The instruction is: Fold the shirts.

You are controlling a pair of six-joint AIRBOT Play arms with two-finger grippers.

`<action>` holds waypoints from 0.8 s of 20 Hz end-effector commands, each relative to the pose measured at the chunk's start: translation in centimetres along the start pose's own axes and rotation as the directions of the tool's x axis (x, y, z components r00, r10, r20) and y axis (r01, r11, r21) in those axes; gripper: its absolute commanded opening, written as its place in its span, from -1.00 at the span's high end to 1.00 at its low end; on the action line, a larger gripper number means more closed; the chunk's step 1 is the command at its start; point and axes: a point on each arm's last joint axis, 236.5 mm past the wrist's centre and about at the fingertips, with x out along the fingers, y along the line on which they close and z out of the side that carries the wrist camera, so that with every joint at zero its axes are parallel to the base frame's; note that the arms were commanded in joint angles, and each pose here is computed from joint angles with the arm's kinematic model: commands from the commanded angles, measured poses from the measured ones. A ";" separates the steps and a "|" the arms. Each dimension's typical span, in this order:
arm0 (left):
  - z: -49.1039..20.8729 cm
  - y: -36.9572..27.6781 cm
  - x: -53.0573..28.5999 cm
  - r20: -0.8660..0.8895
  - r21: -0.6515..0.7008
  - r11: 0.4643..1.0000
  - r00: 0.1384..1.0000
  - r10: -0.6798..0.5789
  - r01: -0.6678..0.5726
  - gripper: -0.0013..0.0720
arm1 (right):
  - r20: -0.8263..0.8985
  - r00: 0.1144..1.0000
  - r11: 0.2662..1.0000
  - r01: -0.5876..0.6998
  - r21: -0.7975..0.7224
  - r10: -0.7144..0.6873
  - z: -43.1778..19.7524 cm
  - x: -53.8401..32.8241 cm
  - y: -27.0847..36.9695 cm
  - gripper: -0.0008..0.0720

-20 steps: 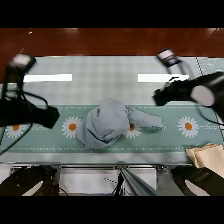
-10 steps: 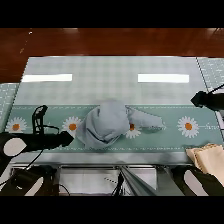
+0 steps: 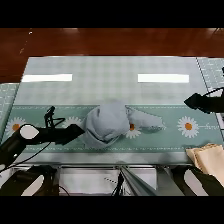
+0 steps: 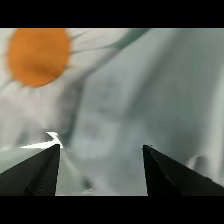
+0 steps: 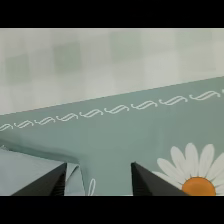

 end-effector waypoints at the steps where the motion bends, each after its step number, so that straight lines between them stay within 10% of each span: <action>1: 1.7 -0.5 2.7 0.011 -0.069 0.995 0.997 -0.073 0.073 -0.54 | -0.001 1.000 1.000 -0.011 0.002 0.011 -0.1 0.0 0.2 -0.34; 3: 1.9 0.1 3.6 -0.012 -0.091 0.995 0.999 -0.051 0.049 0.80 | -0.011 1.000 1.000 -0.014 0.003 0.014 -0.3 0.0 0.3 -0.34; 4: 2.0 0.2 3.8 -0.021 -0.079 0.996 0.999 -0.047 0.045 0.91 | -0.020 1.000 1.000 -0.015 0.003 0.015 -0.5 0.0 0.3 -0.34; 16: 4.0 -5.8 -1.4 0.054 0.120 0.974 0.978 -0.200 0.193 0.91 | -0.330 0.889 0.935 -0.239 0.261 0.319 -7.6 7.2 4.1 -0.38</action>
